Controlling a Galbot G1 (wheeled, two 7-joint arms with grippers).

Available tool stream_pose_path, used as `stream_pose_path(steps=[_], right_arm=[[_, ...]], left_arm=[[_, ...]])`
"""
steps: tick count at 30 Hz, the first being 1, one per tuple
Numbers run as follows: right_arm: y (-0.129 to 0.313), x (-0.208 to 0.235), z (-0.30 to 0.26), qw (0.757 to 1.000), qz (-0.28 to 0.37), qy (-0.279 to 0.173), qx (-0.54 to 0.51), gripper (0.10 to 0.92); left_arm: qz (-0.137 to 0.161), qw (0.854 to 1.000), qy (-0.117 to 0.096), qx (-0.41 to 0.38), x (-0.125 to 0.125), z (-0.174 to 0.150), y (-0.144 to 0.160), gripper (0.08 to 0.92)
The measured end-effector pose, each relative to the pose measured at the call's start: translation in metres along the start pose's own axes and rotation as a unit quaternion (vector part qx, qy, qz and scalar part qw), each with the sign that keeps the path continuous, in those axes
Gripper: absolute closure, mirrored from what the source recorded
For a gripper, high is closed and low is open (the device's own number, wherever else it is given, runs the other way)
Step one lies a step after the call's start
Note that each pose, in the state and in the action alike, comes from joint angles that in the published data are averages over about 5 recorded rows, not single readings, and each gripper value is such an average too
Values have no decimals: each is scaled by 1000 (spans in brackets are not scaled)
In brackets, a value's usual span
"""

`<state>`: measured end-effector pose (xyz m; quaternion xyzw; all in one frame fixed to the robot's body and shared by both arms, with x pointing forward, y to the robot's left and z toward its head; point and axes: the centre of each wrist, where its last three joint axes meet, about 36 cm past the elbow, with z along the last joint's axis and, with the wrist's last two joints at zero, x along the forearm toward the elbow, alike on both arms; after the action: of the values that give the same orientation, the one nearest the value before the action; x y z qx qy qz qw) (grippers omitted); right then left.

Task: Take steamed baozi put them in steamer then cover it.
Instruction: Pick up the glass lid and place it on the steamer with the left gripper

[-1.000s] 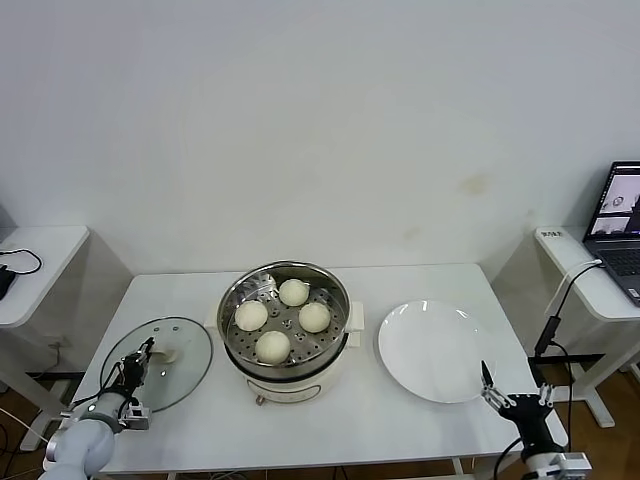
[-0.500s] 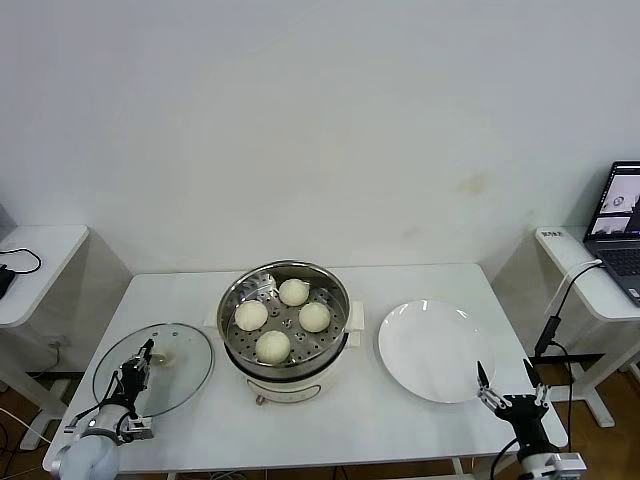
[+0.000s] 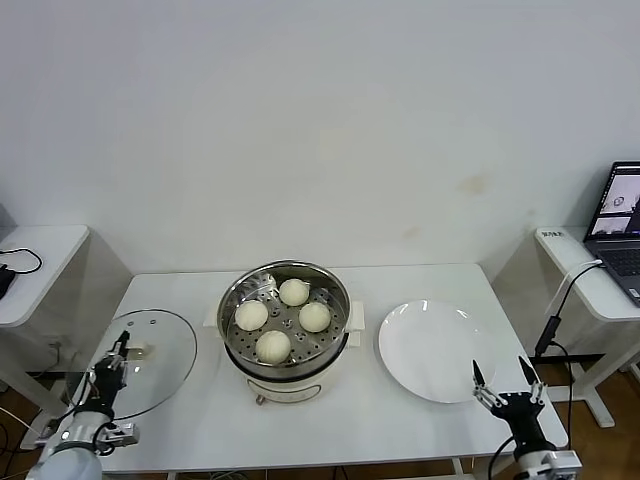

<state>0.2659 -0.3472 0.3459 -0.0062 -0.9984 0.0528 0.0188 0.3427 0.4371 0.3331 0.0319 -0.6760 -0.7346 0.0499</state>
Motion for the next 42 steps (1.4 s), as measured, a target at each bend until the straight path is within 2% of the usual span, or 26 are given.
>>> stream_pose_path(steps=[8, 13, 19, 23, 31, 42], right_arm=[[1, 2, -1, 1000, -6, 0, 7, 200], [1, 2, -2, 1000, -10, 1, 15, 199], [3, 2, -2, 1000, -15, 2, 23, 200], [5, 0, -1, 999, -18, 2, 29, 199], [12, -3, 3, 999, -13, 9, 46, 200], [30, -13, 12, 996, -12, 21, 86, 200]], left_arm=[[-1, 1000, 23, -3, 16, -5, 53, 861], [-14, 1000, 22, 4, 20, -19, 85, 861], [-37, 999, 3, 21, 21, -45, 124, 861], [-41, 998, -13, 36, 21, -64, 141, 861], [-29, 997, -41, 59, 14, -102, 151, 861], [-18, 995, -65, 67, -3, -161, 157, 861]])
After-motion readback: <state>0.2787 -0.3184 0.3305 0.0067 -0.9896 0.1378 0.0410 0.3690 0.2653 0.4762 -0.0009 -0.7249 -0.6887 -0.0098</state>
